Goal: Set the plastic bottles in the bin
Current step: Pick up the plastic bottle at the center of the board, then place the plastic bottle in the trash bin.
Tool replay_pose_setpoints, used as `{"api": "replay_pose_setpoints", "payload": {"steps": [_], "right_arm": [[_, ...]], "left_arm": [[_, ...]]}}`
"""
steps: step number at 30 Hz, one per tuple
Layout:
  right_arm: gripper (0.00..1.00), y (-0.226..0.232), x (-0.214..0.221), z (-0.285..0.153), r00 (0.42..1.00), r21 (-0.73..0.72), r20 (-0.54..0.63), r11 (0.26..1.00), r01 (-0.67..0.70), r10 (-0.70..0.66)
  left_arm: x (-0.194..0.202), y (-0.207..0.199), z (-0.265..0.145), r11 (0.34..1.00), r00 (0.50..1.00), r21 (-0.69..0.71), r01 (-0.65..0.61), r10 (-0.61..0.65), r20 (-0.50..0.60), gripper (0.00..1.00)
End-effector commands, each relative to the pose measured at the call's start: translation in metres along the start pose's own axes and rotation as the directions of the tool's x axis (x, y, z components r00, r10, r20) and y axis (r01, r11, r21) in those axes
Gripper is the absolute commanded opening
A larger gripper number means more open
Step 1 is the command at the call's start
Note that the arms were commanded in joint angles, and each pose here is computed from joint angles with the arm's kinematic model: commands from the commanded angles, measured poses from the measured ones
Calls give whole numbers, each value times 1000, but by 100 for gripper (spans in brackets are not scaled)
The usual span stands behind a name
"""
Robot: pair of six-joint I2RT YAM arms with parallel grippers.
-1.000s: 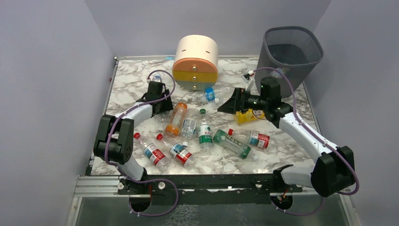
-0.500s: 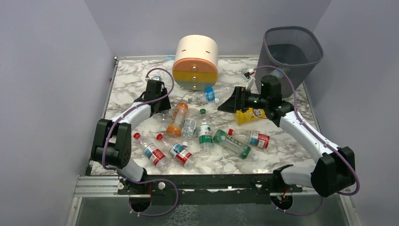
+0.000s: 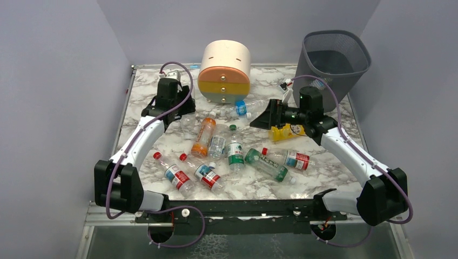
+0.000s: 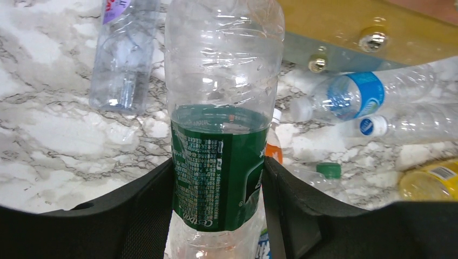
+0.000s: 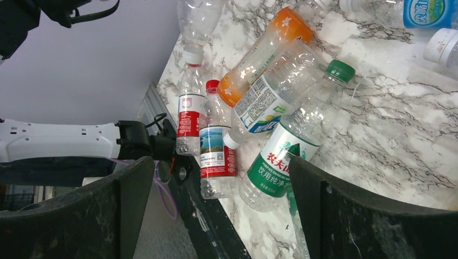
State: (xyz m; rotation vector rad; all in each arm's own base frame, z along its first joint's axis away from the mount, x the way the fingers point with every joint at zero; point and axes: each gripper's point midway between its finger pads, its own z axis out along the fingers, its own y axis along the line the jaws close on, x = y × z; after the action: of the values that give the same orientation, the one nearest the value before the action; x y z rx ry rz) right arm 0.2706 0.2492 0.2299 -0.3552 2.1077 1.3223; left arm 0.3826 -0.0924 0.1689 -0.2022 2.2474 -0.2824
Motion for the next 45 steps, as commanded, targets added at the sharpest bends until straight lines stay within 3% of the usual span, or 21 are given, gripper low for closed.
{"api": "replay_pose_setpoints", "payload": {"steps": [1, 7, 16, 35, 45], "right_arm": [[97, 15, -11, -1, 999, -37, 15, 999, 34, -33], [97, 22, -18, 2, 1000, -71, 24, 997, 20, -19], [97, 24, -34, 10, 999, -90, 49, 996, 10, -6], [100, 23, -54, 20, 996, -89, 85, 996, 1, 7], [100, 18, -50, 11, 995, -14, 98, 1000, 2, 0]], "left_arm": [[-4, -33, -23, 987, 1000, 161, 0, 5, -31, 58], [13, -78, -41, 925, 995, 379, 16, 22, -95, 56], [31, -133, -77, 807, 992, 590, 30, 51, -119, 57], [74, -213, -106, 722, 976, 691, -22, 164, -141, 57], [81, -244, -117, 693, 971, 719, -53, 204, -125, 57]]}}
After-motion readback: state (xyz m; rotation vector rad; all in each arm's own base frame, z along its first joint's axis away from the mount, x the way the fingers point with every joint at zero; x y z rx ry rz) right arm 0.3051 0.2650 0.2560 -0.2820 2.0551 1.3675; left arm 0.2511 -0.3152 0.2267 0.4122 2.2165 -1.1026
